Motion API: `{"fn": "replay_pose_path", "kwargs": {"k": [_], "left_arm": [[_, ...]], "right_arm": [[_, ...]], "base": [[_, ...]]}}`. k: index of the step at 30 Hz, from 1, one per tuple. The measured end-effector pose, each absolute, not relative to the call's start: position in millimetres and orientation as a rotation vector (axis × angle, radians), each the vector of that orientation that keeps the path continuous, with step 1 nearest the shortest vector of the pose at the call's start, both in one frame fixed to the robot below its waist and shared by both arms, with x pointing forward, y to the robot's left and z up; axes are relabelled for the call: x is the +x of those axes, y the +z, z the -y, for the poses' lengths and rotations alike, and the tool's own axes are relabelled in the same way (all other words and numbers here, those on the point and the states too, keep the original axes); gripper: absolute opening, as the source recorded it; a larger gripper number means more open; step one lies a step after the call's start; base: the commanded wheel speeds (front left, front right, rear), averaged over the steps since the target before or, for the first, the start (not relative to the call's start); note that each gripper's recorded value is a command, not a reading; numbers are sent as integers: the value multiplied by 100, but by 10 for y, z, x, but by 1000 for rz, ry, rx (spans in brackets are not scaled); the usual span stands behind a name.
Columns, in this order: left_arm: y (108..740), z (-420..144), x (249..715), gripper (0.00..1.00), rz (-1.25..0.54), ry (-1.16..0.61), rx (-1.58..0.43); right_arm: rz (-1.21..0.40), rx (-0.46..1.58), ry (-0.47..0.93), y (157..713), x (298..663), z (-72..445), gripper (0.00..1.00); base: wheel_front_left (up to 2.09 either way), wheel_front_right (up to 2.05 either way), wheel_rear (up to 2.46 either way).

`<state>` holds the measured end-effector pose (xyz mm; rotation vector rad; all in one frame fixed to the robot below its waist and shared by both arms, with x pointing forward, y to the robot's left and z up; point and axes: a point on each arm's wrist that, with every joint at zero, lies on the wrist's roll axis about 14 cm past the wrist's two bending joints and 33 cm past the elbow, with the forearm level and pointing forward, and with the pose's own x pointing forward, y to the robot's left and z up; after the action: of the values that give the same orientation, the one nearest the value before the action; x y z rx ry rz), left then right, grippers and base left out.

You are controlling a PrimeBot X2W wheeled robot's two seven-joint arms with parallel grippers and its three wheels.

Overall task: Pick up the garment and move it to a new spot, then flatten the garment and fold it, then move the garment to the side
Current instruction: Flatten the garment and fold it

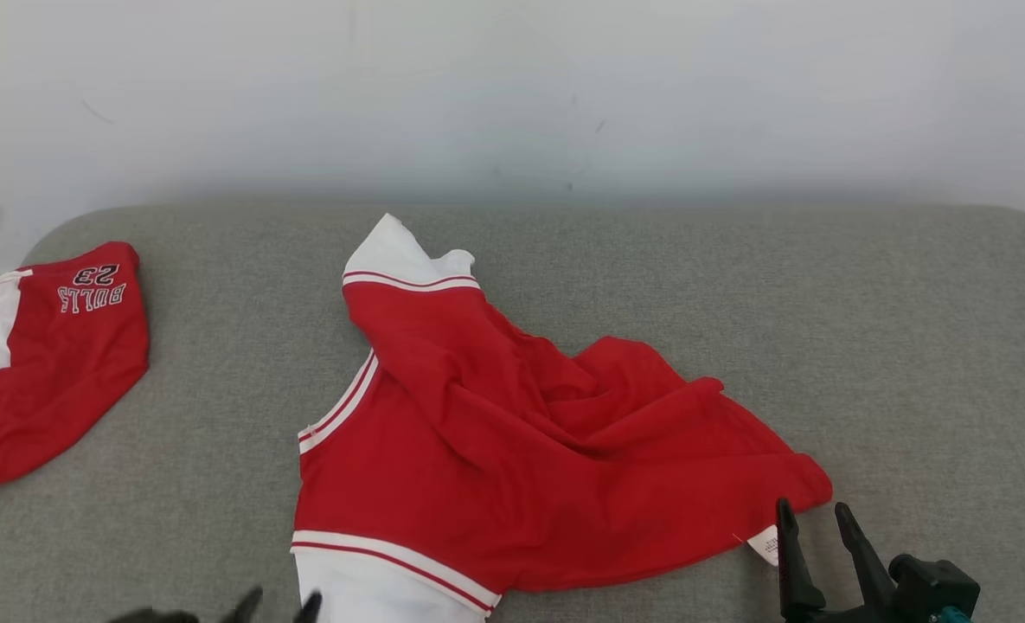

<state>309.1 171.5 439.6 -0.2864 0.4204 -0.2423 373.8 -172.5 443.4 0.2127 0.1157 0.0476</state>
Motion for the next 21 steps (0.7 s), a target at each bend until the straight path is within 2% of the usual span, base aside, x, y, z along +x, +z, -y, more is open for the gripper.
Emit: {"fn": "replay_pose_path", "kwargs": {"k": [10,21], "left_arm": [[5175,-1827,3639,100,-49,-158,-244],[5091,-2016,3561,100,19,-52,-193]], "right_arm": [[-115,181,16,4430,3711,1854,100],[-116,162,-13,4424,3698,1960,100]], "base": [[0,0,0],[0,0,0]]}}
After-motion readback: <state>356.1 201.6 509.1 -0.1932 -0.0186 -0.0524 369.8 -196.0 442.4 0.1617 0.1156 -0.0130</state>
